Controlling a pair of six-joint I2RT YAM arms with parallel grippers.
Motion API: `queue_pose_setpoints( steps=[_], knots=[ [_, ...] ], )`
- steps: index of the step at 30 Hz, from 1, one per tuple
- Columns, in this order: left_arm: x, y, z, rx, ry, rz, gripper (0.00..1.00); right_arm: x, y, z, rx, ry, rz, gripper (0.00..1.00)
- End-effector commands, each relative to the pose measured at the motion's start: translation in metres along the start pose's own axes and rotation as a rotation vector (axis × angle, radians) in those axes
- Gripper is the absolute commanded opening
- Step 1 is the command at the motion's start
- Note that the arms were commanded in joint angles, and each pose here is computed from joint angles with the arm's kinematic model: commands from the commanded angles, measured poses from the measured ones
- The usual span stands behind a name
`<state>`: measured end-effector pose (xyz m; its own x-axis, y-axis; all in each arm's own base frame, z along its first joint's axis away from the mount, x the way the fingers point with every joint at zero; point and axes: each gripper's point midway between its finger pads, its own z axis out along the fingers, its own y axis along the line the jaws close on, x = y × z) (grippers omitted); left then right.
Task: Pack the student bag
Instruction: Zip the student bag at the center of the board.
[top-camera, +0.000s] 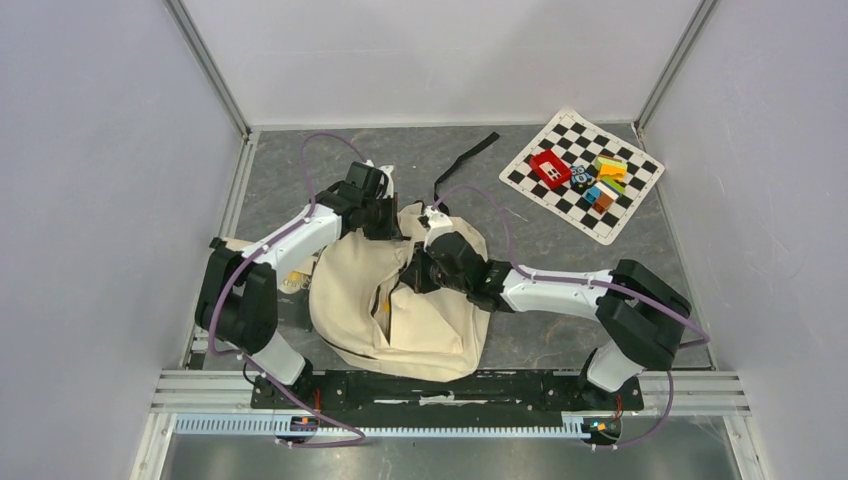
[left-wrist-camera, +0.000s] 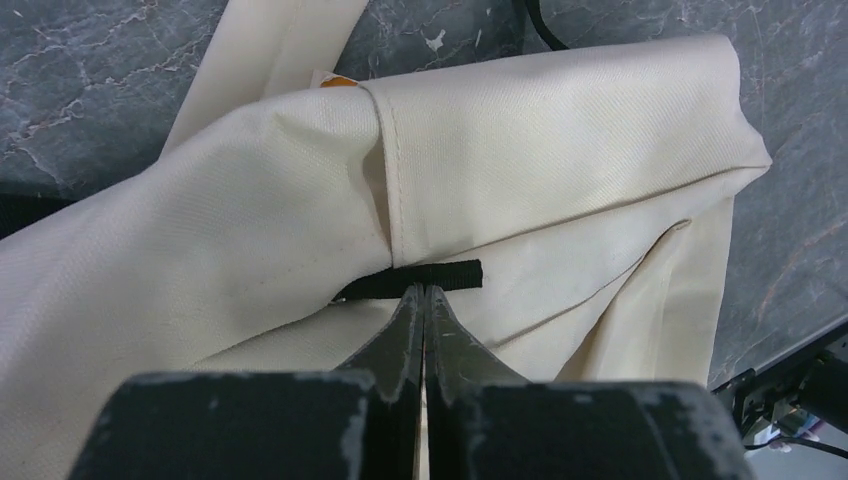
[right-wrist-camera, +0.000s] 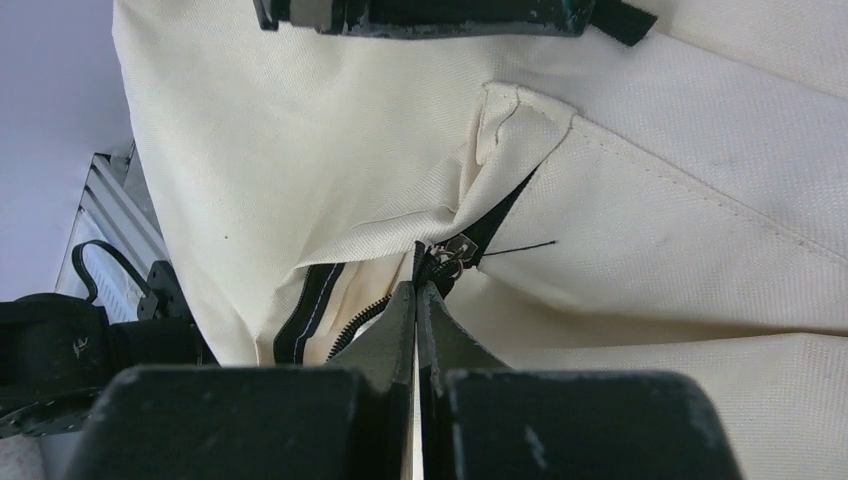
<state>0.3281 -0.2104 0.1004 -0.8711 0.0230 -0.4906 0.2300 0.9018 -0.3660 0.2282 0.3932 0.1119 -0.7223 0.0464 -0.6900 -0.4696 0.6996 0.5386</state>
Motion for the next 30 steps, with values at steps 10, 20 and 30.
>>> queue_pose_setpoints(
  steps=[10, 20, 30],
  knots=[
    [-0.003, -0.024, -0.058, 0.078, -0.108, 0.122, 0.53, 0.009, 0.014, -0.015, -0.059, 0.002, 0.022, 0.0],
    [0.036, -0.023, -0.051, 0.04, 0.005, 0.136, 0.75, 0.006, 0.011, -0.024, -0.063, -0.039, 0.014, 0.0],
    [0.061, -0.034, -0.025, -0.025, 0.098, 0.179, 0.62, 0.008, 0.007, -0.025, -0.053, -0.038, 0.008, 0.0]
  ],
)
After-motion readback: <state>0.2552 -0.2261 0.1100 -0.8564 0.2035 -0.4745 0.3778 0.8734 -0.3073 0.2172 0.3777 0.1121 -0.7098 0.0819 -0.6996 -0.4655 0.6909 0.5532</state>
